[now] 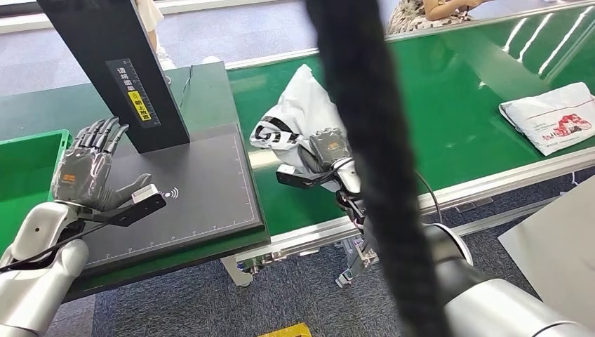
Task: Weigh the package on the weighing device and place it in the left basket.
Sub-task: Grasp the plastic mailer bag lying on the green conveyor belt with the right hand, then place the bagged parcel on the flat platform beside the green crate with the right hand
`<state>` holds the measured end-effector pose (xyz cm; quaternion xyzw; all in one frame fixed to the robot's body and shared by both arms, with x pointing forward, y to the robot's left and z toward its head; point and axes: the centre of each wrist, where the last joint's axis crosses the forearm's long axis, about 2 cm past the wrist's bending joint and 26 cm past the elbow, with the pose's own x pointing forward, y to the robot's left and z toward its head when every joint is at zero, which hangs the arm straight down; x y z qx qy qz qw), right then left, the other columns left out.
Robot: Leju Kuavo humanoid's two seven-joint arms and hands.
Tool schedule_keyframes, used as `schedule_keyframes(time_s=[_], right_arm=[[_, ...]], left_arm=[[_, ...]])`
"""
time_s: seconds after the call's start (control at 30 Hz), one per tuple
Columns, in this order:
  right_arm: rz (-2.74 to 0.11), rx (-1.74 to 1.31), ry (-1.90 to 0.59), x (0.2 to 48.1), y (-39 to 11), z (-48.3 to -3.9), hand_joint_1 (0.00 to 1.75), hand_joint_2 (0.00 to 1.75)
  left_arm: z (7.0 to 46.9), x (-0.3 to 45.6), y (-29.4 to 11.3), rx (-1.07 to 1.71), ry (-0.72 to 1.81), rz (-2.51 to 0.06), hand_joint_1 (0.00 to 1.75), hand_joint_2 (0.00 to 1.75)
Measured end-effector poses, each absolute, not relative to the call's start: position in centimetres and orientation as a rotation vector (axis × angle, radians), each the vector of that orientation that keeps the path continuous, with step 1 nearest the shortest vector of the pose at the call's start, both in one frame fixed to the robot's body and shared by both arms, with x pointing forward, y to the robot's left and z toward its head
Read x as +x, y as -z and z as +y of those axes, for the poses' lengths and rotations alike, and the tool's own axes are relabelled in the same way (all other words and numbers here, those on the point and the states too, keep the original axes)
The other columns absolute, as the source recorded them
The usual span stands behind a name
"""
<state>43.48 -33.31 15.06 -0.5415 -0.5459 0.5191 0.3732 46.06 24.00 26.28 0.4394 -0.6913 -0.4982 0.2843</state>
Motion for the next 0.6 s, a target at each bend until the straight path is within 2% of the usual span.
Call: schedule_keyframes(time_s=[0.23, 0.6], right_arm=[[-1.598, -1.267, -1.456, 43.8, -15.8, -28.8, 1.75, 0.00], [-1.880, -1.011, -1.667, 41.6, -15.8, -18.3, 1.75, 0.00]], left_arm=[[25.3, 46.2, -26.3, 1.190, 1.312, -1.830, 0.00, 0.00], [26.6, 46.4, -25.2, 1.183, 1.274, -1.814, 0.00, 0.00]])
